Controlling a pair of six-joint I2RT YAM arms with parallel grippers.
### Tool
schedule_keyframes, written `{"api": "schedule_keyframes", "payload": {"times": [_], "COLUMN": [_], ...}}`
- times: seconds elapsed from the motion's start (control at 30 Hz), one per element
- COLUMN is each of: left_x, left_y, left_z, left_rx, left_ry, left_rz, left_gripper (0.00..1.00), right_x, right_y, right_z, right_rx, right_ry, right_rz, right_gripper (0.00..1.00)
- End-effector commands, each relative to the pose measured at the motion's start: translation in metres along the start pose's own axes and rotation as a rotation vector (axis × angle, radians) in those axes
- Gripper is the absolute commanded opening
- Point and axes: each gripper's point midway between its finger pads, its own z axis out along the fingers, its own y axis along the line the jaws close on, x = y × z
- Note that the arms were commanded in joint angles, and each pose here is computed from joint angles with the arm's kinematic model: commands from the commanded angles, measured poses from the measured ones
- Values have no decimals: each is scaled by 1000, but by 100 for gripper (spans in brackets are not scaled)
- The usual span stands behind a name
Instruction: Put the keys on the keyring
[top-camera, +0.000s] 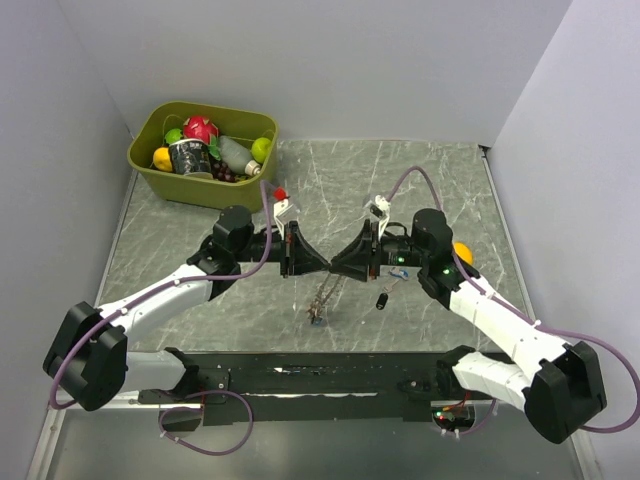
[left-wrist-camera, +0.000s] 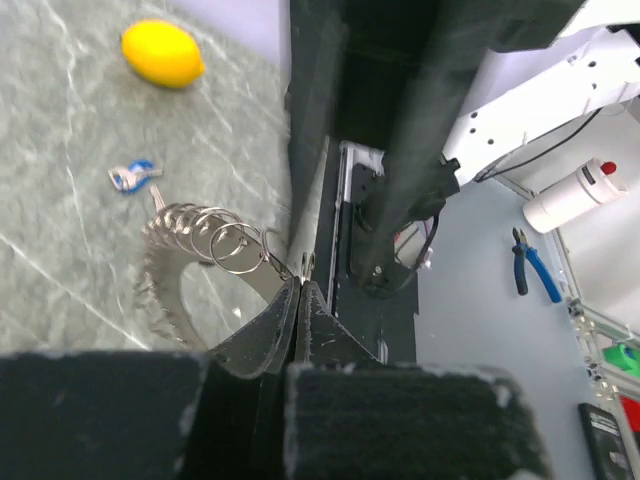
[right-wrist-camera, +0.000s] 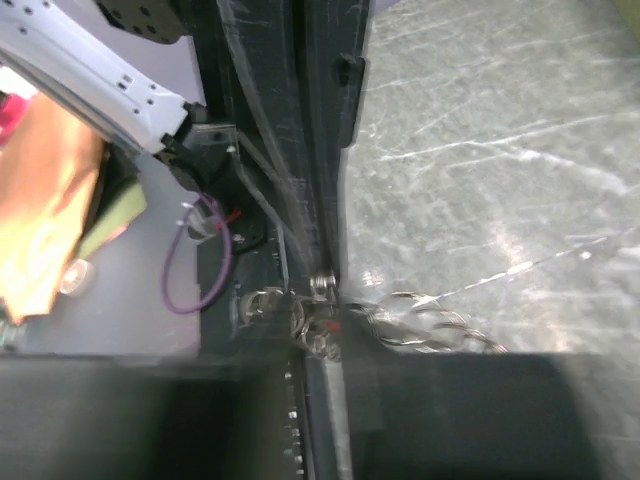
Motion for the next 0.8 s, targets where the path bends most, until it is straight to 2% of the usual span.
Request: {"api": "schedule_keyframes", "payload": {"times": [0.0,0.03,0.1,0.13,0.2,0.43,0.53,0.6,0.63,0.77], "left_x": [-15,-15,-17,-17,-18,-29,-32,-35,-35,-45], "left_y": [-8,-6,-4,-3,0,22,22,23,25,41], "left_z": [1,1,0,0,-1,-3,-2,-4,-6,-18], "left_rx": [-12,-24,-45,-54,-73,-211,-207,-226,-239,-380], "left_ry": [-23,-27,-36,-39,-48,-76,-83,-96,-97,-135], "left_rz": [59,60,67,67,67,40,75,88,95,119], "left_gripper": [1,1,1,1,1,1,1,1,1,1], "right_x": [-34,-40,-45,-47,-51,-44,-38,-34,-33,4], "right_y": [4,-2,-2,-4,-7,-19,-31,-46,-64,-95], "right_z": [-9,-13,-25,-30,-41,-48,-52,-59,-69,-95], "right_rx": [85,138,194,219,275,333,391,489,607,849], "right_ry": [-138,-179,-246,-271,-320,-306,-291,-285,-303,-208], "right_rz": [-117,-129,-140,-144,-150,-117,-74,-27,6,138], "right_gripper": [57,69,81,91,100,100,100,100,100,100]}}
